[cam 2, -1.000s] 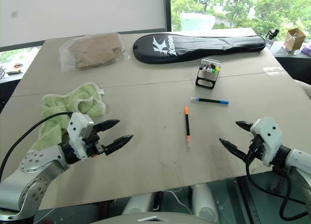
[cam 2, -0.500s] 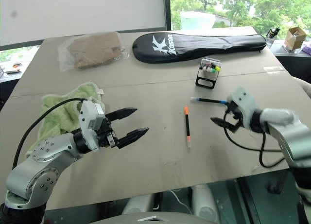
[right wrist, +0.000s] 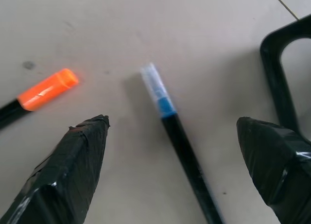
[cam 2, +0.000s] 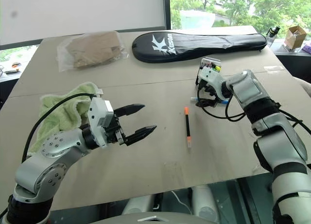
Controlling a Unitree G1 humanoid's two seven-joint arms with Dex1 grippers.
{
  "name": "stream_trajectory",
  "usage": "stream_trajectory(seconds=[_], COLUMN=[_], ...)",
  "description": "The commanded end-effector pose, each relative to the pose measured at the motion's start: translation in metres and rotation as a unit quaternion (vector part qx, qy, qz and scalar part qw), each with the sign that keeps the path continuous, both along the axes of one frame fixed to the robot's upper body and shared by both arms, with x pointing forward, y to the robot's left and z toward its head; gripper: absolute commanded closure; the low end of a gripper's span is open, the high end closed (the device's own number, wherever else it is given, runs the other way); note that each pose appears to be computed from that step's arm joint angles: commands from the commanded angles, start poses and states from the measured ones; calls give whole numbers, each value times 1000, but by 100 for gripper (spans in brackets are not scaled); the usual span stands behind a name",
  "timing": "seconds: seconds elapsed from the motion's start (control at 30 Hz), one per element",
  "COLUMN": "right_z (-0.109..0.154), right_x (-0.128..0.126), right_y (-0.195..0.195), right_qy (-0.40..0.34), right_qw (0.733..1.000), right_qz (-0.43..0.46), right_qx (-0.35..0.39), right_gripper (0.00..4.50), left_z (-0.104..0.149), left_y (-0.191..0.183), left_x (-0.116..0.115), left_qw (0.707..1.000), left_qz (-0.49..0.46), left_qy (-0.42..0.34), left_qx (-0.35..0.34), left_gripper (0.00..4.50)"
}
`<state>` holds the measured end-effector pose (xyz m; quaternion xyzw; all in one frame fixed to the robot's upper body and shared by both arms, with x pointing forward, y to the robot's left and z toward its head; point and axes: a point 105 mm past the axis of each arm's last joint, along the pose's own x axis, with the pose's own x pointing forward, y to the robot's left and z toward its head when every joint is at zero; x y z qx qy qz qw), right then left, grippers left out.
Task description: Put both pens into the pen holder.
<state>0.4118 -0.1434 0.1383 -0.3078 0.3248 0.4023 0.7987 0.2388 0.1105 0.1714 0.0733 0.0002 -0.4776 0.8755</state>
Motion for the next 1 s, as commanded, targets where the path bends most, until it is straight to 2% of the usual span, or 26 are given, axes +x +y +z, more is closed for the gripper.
stream_trajectory(seconds=[0.03, 0.17, 0.3, 0.57, 1.0], right_z=[11, 7, 5, 0, -4], right_x=[6, 8, 8, 8, 2], right_y=[-2, -2, 10, 17, 33], right_qy=[5, 24, 48, 64, 92], right_qw=[999, 997, 997, 992, 980], right_qz=[-1, -3, -13, -19, 40], right_qx=[-33, -70, -67, -109, -173], right_gripper=[2, 2, 2, 2, 2], left_z=[10, 9, 8, 7, 6], left_y=[-2, -4, -5, -6, -12], left_x=[-8, -8, -5, -2, -6], left_qw=[1000, 1000, 1000, 1000, 1000], left_qz=[3, 6, 5, 0, 5], left_qy=[-28, -27, -25, -23, -21], left_qx=[-3, -5, -8, -11, -16], left_gripper=[16, 16, 16, 16, 16])
